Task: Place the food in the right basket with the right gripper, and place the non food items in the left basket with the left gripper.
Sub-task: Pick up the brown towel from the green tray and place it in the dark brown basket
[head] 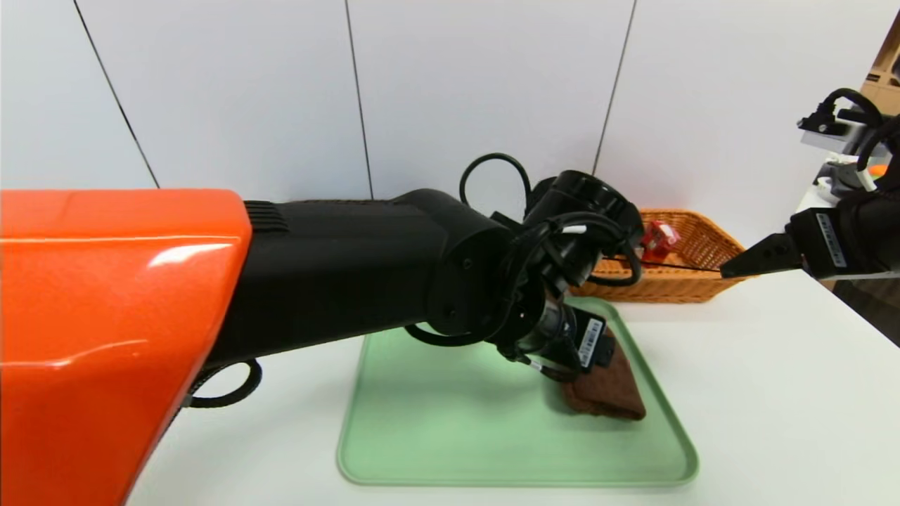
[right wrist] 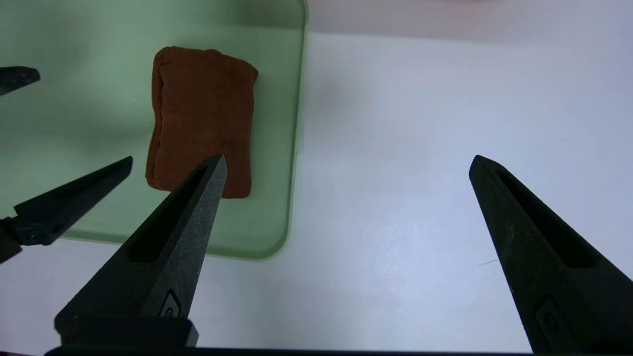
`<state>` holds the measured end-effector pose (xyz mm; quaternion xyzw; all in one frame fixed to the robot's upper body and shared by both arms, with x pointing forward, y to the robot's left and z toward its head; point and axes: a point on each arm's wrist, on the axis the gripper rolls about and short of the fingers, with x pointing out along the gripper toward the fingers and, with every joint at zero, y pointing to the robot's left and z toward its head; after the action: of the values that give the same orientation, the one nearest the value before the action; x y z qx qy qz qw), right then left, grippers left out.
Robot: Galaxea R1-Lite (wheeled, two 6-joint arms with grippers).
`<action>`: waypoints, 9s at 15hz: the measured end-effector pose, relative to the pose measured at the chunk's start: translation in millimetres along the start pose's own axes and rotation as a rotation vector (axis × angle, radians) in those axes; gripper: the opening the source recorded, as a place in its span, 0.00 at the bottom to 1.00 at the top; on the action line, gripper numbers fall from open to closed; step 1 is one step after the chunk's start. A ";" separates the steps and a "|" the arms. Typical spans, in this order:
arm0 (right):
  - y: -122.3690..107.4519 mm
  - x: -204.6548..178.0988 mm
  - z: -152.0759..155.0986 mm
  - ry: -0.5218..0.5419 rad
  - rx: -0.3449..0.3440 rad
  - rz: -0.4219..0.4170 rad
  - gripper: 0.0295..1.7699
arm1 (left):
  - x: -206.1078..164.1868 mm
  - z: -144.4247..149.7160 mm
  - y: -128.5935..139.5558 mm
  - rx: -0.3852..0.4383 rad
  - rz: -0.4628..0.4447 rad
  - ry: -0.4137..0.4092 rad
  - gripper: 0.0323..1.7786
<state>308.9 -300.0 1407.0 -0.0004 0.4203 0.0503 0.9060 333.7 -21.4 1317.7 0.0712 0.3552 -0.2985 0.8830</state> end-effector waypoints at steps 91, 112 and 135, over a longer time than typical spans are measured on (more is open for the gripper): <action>16.0 -9.5 -37.0 0.048 -0.042 0.055 0.96 | -1.1 50.3 231.5 -0.144 0.291 -0.189 0.26; 20.1 -7.9 -39.6 0.059 -0.059 0.066 0.96 | 24.3 43.1 248.5 -0.161 0.307 -0.174 0.26; 18.5 -20.1 -45.1 0.028 -0.058 0.073 0.96 | -8.4 54.4 242.6 -0.170 0.307 -0.232 0.87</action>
<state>259.9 -285.4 1393.9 -0.0119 0.4309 0.0955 0.8973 500.8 161.2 1342.5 0.0149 0.2599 -0.1359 0.9559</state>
